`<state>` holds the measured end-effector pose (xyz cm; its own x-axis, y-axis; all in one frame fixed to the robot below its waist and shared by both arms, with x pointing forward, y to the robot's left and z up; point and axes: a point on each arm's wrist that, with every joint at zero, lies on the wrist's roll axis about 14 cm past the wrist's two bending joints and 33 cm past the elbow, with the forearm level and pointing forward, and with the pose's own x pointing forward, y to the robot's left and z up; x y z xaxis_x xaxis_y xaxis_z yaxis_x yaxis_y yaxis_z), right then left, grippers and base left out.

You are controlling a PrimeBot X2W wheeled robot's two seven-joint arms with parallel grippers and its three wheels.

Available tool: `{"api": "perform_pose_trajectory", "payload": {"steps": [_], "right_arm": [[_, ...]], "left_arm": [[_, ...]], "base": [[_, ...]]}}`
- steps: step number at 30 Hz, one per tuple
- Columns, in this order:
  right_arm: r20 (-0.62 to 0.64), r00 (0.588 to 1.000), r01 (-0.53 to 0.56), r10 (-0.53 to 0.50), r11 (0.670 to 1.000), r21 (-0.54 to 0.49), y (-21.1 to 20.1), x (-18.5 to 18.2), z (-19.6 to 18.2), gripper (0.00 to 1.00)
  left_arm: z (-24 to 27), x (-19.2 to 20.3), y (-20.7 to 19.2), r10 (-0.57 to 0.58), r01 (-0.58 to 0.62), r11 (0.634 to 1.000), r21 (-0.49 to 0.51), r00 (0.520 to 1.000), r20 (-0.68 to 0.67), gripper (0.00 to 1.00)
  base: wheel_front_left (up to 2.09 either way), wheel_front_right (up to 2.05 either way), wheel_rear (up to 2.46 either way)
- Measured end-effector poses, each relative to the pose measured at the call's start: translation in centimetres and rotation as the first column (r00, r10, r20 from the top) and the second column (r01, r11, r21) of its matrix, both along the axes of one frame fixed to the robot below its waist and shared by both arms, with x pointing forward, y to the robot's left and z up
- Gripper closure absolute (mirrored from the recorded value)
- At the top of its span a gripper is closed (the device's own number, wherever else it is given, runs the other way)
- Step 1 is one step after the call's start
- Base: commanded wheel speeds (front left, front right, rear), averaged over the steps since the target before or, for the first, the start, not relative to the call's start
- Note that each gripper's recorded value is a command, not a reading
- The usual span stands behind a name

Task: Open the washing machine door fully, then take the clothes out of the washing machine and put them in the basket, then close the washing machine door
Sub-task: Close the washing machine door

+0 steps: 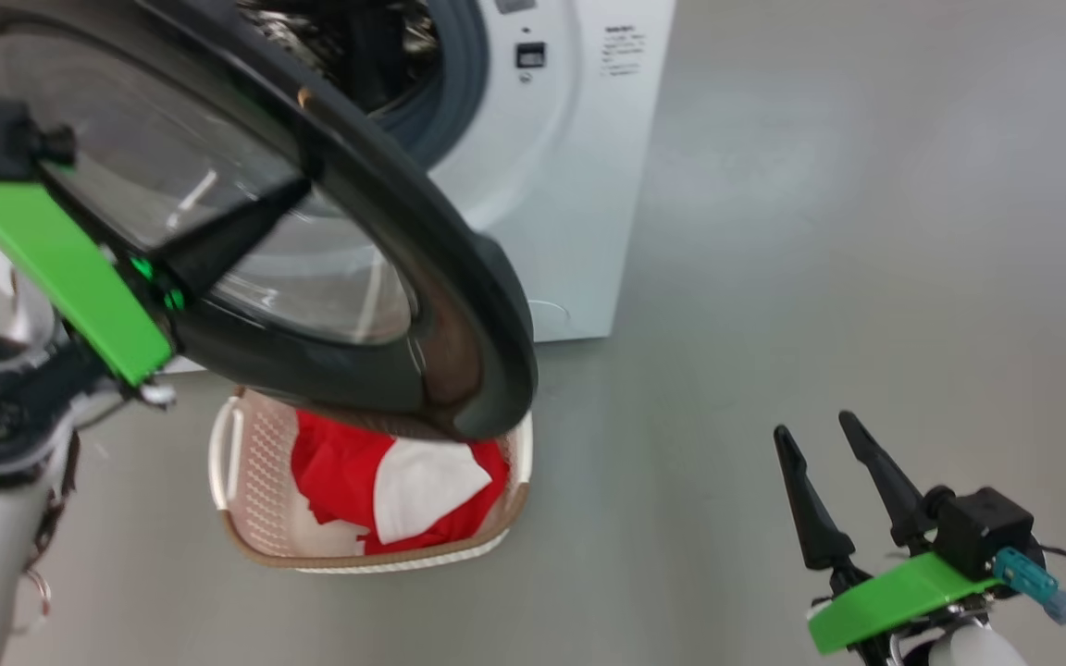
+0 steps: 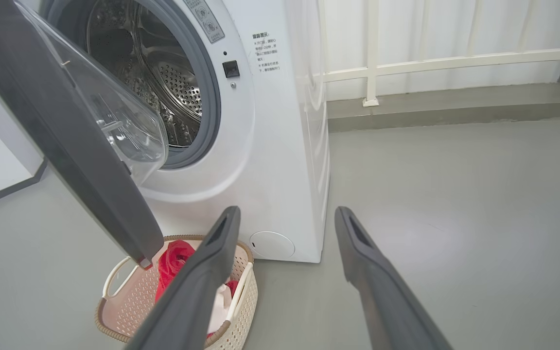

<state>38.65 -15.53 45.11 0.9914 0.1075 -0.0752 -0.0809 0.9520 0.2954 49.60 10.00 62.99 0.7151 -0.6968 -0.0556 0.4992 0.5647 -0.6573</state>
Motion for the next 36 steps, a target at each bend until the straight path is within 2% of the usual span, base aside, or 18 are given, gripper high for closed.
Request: {"api": "perform_pose_trajectory", "payload": {"steps": [10, 18, 30, 36], "right_arm": [[0.001, 0.997, 0.075, -0.075, 0.997, -0.007, -2.3, 0.7, 0.0, 0.0], [-0.033, 0.991, 0.126, -0.127, 0.992, -0.021, -4.0, -0.1, -1.0, 0.0], [-0.012, 0.994, 0.104, -0.104, 0.995, -0.01, -3.2, 0.4, -0.4, 0.0], [0.009, 0.998, 0.061, -0.061, 0.998, 0.002, -1.7, 0.9, 0.2, 0.0]], "left_arm": [[0.3, 6.2, -0.7, 0.105, -0.102, 0.993, -0.051, 0.993, 0.057, 1.0], [-1.3, 9.5, -0.6, 0.172, -0.169, 0.984, -0.052, 0.983, 0.057, 1.0], [-0.6, 7.7, -0.4, 0.165, -0.16, 0.985, -0.072, 0.983, 0.076, 1.0], [-3.8, 4.2, 1.5, 0.195, -0.194, 0.979, -0.065, 0.981, 0.01, 1.0]], "base": [[0.0, 0.0, 0.0], [0.0, 0.0, 0.0], [0.0, 0.0, 0.0], [0.0, 0.0, 0.0]]}}
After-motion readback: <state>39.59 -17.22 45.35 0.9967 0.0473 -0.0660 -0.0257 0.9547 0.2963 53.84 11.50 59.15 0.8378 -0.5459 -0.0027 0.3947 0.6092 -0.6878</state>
